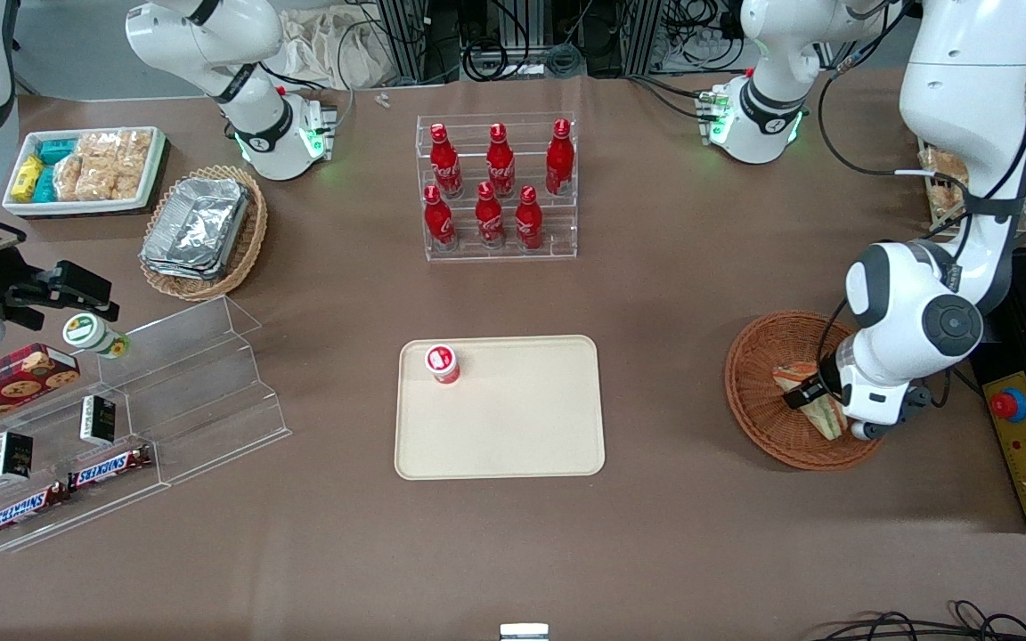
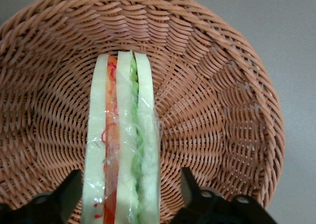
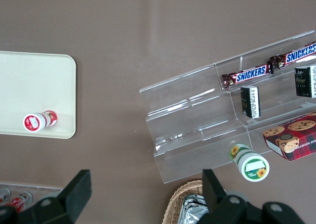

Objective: Place sandwich from basket to tray
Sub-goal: 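Close the left gripper on the upright wrapped sandwich, then lift the sandwich up out of the basket with the left gripper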

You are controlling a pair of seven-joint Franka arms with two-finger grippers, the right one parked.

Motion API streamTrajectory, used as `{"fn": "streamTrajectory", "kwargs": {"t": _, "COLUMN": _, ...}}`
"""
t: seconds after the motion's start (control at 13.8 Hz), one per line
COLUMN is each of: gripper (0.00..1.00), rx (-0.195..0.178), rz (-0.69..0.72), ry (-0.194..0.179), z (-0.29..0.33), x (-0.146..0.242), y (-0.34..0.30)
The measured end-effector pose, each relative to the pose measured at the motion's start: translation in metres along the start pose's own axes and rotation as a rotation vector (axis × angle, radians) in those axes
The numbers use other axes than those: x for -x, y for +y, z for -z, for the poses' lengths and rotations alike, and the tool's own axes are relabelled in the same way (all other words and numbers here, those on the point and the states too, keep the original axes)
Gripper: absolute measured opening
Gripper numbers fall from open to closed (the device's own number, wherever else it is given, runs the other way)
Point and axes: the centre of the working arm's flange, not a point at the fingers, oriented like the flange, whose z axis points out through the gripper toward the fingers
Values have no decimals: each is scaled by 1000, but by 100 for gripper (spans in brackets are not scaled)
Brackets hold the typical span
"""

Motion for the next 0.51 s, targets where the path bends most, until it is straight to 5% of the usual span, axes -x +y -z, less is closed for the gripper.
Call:
{"fn": "streamTrajectory", "kwargs": {"t": 0.29, "gripper": 38, "rx": 24, "rz": 47, "ry": 36, "z": 15, "x": -8, "y": 5}}
{"fn": "streamTrajectory", "kwargs": {"t": 0.51, "gripper": 32, "rx": 25, "rz": 69, "ry": 40, "z": 57, "x": -11, "y": 9}}
